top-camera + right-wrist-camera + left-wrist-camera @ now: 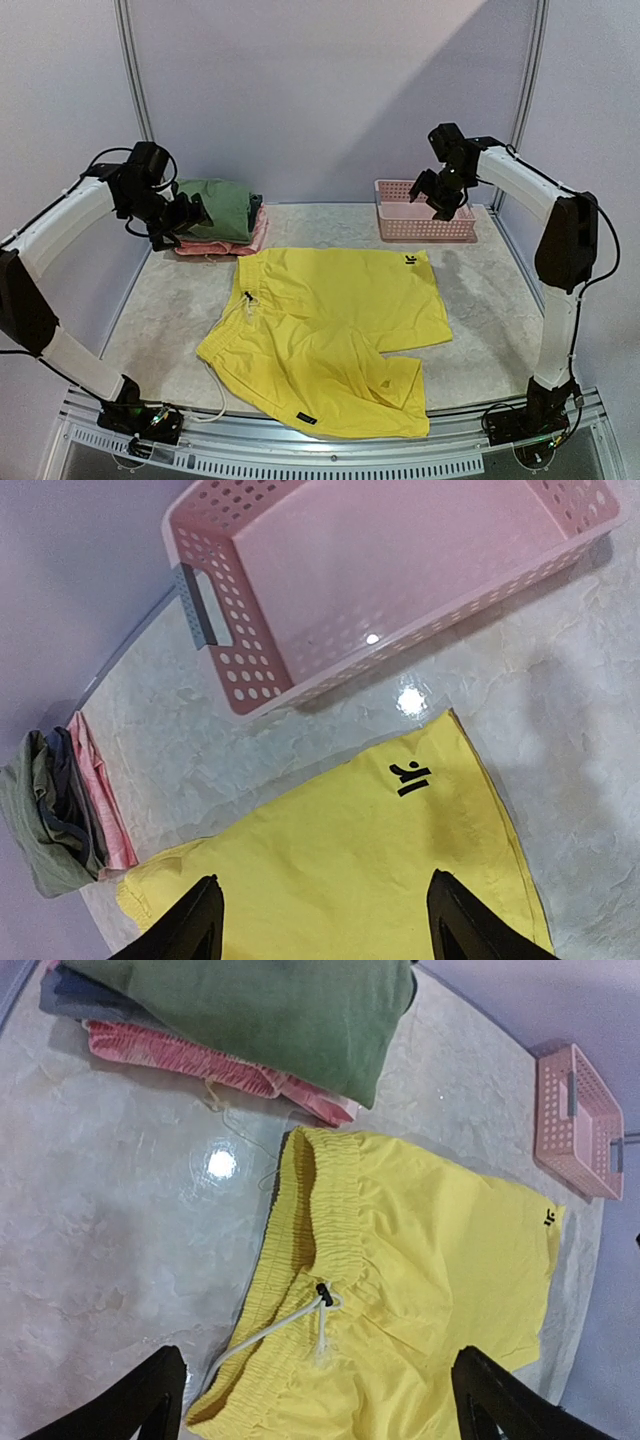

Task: Fold and stack the mixed laundry pile
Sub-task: Flatten out the crumpled shorts at the center of the board, then smooth out the crumpled shorts at the center of the board.

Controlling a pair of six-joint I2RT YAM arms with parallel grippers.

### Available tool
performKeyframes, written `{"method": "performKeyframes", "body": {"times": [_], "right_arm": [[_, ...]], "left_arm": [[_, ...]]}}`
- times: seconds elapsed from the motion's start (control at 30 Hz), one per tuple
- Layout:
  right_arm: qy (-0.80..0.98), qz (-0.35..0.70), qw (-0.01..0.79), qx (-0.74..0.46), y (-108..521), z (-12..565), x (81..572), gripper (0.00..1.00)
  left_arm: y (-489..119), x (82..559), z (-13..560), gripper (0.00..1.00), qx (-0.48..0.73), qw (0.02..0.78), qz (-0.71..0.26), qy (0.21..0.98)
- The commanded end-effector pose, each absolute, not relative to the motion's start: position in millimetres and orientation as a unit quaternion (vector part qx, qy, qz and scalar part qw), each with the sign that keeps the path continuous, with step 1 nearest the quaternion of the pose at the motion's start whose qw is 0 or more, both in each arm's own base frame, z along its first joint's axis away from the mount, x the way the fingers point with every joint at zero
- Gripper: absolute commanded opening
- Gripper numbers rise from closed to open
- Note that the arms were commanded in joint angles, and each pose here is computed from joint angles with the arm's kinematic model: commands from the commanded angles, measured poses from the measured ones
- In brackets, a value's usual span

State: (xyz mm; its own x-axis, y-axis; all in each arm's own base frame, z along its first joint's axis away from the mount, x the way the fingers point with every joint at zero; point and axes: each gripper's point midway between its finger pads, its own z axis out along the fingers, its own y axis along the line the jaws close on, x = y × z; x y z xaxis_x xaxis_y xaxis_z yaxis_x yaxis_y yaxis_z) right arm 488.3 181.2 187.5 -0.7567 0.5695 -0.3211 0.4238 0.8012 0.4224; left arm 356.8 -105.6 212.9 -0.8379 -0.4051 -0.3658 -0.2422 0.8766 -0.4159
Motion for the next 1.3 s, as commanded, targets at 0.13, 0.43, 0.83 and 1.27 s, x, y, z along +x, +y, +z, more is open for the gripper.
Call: {"method": "performKeyframes", "body": {"times": [0.13, 0.43, 0.83, 1.27], "right_arm": [[0.948, 0.173, 0.197, 0.181, 215.1, 191.2, 403.8, 0.67], [0.971, 0.173, 0.090, 0.140, 253.4, 116.6, 302.6, 0.62], [0.973, 0.226, 0.006, -0.045, 267.3, 86.3, 166.7, 0.61], [0.933, 0.233, 0.150, -0.231, 297.2, 104.8, 97.5, 0.57]], "left_arm": [[-118.1, 305.2, 195.2, 0.85, -0.070, 0.190, -0.168, 0.965], [-167.1, 259.1, 135.2, 0.77, 0.016, 0.116, -0.200, 0.973], [-172.0, 233.0, 88.9, 0.67, 0.022, 0.062, -0.159, 0.985], [-154.5, 192.3, 59.6, 0.58, -0.010, 0.037, -0.149, 0.988]]}}
